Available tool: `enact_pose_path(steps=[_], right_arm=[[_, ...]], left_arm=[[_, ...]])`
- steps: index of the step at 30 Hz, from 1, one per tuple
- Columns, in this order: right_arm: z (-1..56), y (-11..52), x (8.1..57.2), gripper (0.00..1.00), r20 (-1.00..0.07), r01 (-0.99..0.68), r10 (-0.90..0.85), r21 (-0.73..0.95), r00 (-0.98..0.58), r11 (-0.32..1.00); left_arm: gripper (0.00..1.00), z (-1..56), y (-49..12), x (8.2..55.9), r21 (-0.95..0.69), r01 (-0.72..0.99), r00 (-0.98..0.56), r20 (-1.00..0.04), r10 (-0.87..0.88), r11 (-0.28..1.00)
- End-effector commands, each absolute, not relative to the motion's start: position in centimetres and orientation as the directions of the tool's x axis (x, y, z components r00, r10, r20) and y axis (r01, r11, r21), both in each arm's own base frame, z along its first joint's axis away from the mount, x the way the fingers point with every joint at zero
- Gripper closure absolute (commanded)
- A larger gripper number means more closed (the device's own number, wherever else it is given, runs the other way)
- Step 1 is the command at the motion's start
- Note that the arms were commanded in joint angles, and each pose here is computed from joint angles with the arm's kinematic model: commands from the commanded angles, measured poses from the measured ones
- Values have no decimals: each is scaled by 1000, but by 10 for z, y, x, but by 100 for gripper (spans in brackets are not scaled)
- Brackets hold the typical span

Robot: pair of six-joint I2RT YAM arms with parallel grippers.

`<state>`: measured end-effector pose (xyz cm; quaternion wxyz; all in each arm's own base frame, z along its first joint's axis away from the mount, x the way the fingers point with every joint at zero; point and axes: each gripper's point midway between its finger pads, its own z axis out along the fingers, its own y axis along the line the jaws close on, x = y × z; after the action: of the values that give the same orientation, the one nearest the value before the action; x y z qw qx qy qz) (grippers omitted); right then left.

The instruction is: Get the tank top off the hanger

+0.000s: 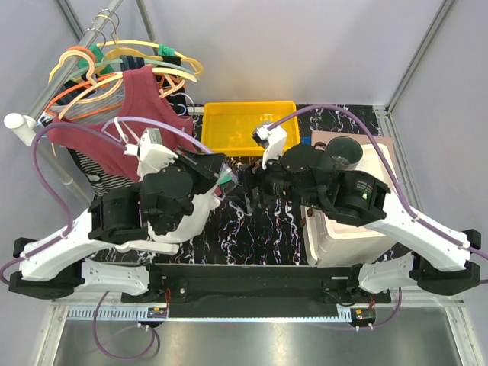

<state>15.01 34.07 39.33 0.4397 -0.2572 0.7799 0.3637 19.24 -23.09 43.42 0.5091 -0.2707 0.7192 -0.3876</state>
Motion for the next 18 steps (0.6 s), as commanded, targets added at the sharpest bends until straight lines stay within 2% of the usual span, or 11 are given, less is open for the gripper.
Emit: enact_pose_path(steps=[1, 5, 7, 10, 11, 12, 14, 16, 18], right_arm=[[415, 336, 156, 23, -896, -710, 8, 358, -444, 606], [413, 347, 151, 40, -884, -722, 20, 395, -467, 568], [416, 355, 145, 43, -872, -733, 38, 432, -487, 526], [412, 357, 143, 58, -862, -728, 45, 453, -504, 515], [408, 356, 143, 67, -860, -724, 44, 455, -509, 519], [410, 351, 143, 82, -859, -716, 59, 460, -509, 525], [404, 346, 143, 97, -856, -704, 67, 464, -513, 537], [409, 336, 144, 100, -853, -687, 108, 481, -511, 545], [413, 327, 142, 100, -855, -685, 129, 484, -501, 545]], left_arm=[[100, 456, -234, 187, -883, 34, -345, -450, -824, 468], [100, 458, -240, 182, -885, 45, -366, -447, -816, 464], [100, 459, -244, 179, -882, 55, -377, -452, -808, 468], [100, 463, -254, 174, -869, 83, -396, -478, -784, 487], [100, 464, -256, 172, -864, 91, -396, -487, -778, 494], [100, 466, -257, 170, -863, 98, -398, -490, -775, 495], [100, 465, -260, 164, -850, 122, -411, -513, -754, 512], [98, 465, -262, 161, -846, 140, -429, -520, -738, 514], [84, 470, -260, 158, -829, 182, -436, -550, -713, 528]])
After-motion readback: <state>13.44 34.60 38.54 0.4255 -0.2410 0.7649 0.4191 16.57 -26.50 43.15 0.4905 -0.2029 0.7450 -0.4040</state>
